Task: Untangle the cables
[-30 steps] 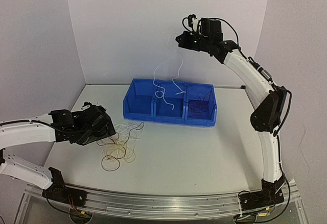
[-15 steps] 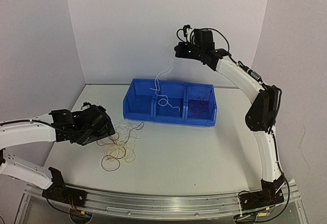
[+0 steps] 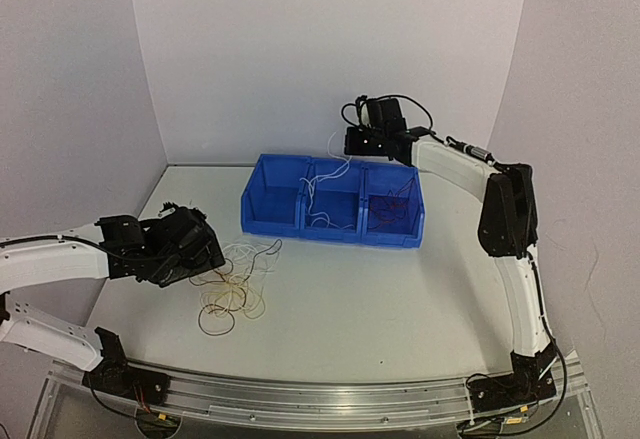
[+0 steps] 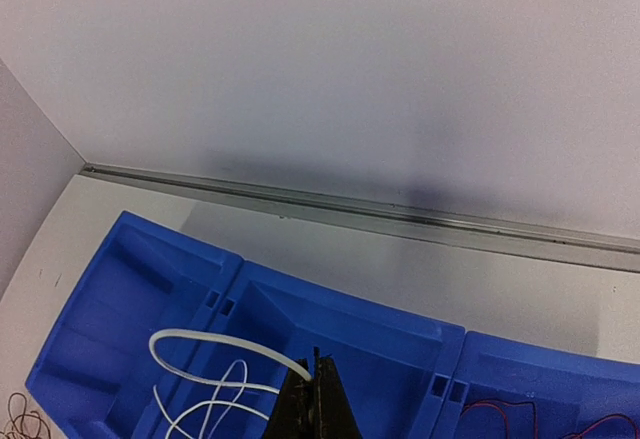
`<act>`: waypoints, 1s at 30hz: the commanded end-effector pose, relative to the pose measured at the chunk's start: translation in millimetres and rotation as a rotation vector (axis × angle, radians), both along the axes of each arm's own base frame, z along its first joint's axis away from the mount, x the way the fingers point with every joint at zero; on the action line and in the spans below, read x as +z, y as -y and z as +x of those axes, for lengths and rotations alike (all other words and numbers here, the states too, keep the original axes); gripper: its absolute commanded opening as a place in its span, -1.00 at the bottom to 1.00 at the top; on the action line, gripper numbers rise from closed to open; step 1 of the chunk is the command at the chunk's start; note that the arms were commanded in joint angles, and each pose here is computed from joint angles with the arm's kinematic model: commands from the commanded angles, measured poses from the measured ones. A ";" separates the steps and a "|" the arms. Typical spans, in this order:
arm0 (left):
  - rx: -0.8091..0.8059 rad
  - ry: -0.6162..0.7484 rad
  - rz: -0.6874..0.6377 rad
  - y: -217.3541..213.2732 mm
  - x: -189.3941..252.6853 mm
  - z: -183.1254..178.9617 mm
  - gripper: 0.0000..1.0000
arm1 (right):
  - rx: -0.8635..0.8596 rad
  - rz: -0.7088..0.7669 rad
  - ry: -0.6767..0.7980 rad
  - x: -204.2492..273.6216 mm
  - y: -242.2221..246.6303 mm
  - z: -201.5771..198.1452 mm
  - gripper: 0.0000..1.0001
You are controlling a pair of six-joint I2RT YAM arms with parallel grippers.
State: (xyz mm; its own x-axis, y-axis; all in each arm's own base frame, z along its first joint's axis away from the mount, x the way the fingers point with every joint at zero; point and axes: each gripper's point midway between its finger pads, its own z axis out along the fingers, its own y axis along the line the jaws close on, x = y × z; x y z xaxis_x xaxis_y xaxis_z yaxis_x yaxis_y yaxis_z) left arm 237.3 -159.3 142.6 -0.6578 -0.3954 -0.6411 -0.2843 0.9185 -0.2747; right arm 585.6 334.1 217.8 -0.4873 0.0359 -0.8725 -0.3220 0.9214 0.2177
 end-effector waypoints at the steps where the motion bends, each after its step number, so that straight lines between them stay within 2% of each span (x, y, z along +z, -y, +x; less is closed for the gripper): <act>1: 0.013 0.000 -0.011 -3.8 3.6 -1.0 0.99 | -0.096 -0.014 0.099 39.5 22.9 0.8 -1.00; 5: 0.011 -0.009 -0.009 -3.8 2.2 -2.1 0.99 | -0.282 -0.156 0.130 28.4 61.7 9.5 -1.00; 14: 0.009 -0.014 -0.003 -2.9 0.4 -1.7 0.99 | -0.493 -0.336 0.181 38.5 109.4 5.7 -1.00; 17: 0.006 -0.016 -0.004 -1.4 -0.5 -0.9 0.99 | -0.494 -0.358 0.195 44.7 110.8 5.9 -1.00; 20: 0.005 -0.021 -0.005 -0.2 -1.9 -0.5 0.99 | -0.421 -0.343 0.184 39.1 98.6 7.3 -1.00; 25: -0.001 -0.024 -0.002 2.2 -3.3 0.5 0.99 | 0.063 -0.183 0.113 15.7 8.2 -14.3 -1.00; 30: -0.004 -0.024 -0.001 4.3 -2.8 1.8 0.99 | 0.123 -0.224 0.117 2.8 -18.7 -21.4 -1.00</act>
